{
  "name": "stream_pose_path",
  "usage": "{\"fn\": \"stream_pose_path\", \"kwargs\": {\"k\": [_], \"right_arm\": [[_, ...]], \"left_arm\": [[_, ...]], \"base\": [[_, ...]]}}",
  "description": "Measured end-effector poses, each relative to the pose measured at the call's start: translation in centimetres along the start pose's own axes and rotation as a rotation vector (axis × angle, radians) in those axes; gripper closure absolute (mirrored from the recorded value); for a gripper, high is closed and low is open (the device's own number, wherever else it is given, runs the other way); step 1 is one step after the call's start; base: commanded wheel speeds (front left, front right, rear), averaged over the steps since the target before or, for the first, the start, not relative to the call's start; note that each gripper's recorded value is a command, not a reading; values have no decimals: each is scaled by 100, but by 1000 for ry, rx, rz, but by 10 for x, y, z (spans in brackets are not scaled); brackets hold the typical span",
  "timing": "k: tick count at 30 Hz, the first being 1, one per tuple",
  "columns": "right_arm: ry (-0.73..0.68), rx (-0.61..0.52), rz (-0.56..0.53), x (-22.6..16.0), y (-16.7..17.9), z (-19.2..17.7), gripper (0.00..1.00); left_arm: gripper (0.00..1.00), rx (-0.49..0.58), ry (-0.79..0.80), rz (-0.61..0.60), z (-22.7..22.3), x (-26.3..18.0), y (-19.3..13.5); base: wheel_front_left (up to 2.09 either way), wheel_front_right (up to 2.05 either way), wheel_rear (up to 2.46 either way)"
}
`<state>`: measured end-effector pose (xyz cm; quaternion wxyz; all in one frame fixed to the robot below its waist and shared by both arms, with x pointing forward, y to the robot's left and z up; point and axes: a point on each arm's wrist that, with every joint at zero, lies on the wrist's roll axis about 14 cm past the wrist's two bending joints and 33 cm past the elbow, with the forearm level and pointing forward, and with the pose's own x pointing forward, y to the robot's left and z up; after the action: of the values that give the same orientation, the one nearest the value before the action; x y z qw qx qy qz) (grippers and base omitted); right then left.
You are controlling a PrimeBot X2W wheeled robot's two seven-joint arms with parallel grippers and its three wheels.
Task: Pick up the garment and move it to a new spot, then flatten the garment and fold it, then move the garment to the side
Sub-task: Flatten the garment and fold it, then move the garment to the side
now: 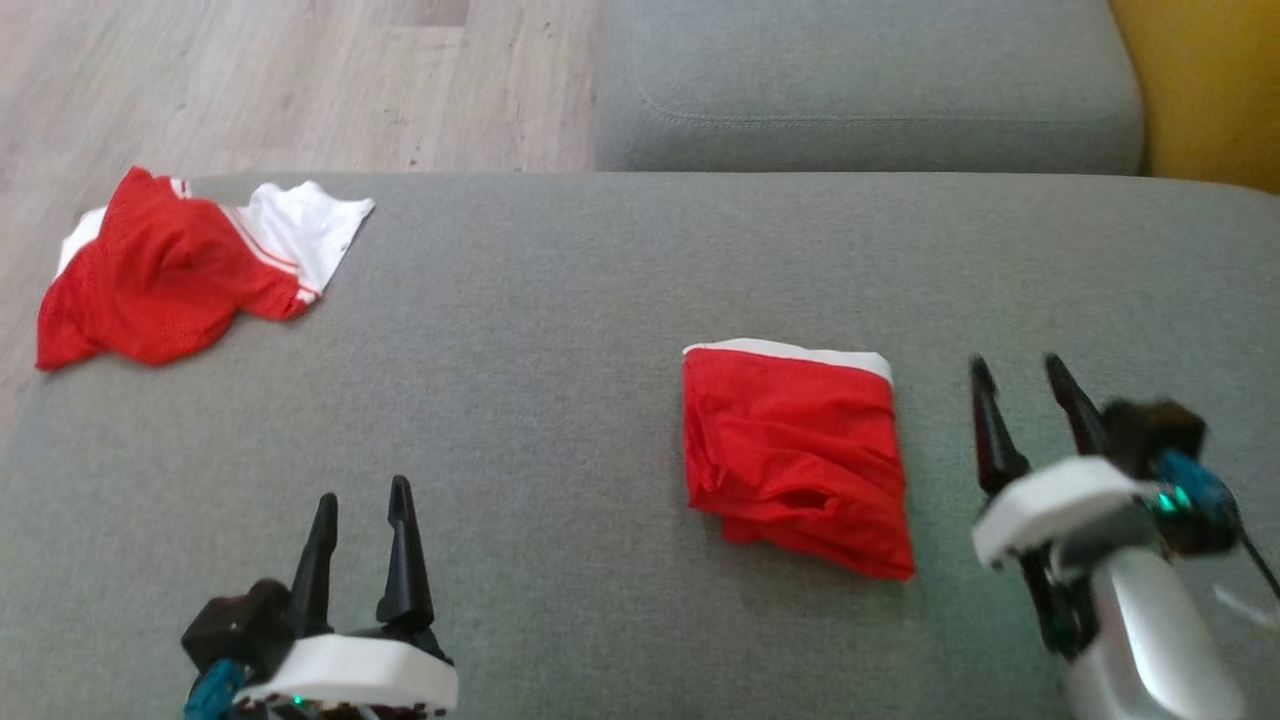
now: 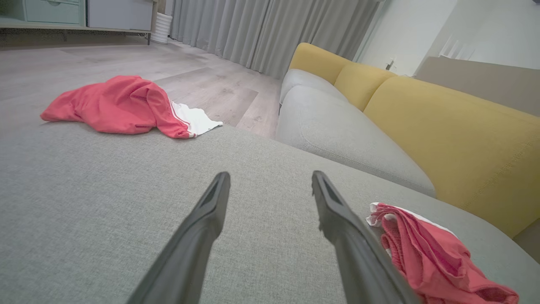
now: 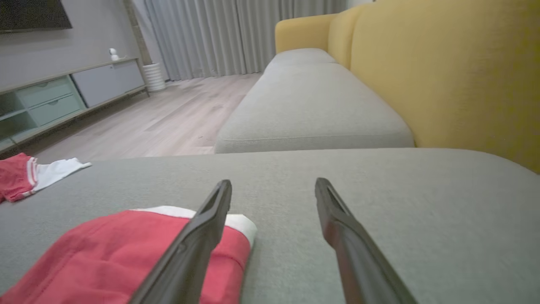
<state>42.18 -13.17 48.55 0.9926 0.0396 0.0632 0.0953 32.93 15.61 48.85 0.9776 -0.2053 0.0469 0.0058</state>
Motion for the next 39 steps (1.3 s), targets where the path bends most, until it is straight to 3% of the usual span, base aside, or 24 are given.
{"fn": "stream_pose_path", "kwargs": {"k": [6,15,39], "right_arm": [[-37,-7,-68,-35,-20,-2,0],[-69,11,-70,-76,-13,-2,0],[-39,43,-50,-87,-4,-11,0]], "left_arm": [[0,24,22,-32,-6,-4,-3],[0,62,48,-72,-17,-9,-12],[0,79,58,-59,-23,-16,-9]], "base": [[0,0,0],[0,0,0],[0,0,0]]}}
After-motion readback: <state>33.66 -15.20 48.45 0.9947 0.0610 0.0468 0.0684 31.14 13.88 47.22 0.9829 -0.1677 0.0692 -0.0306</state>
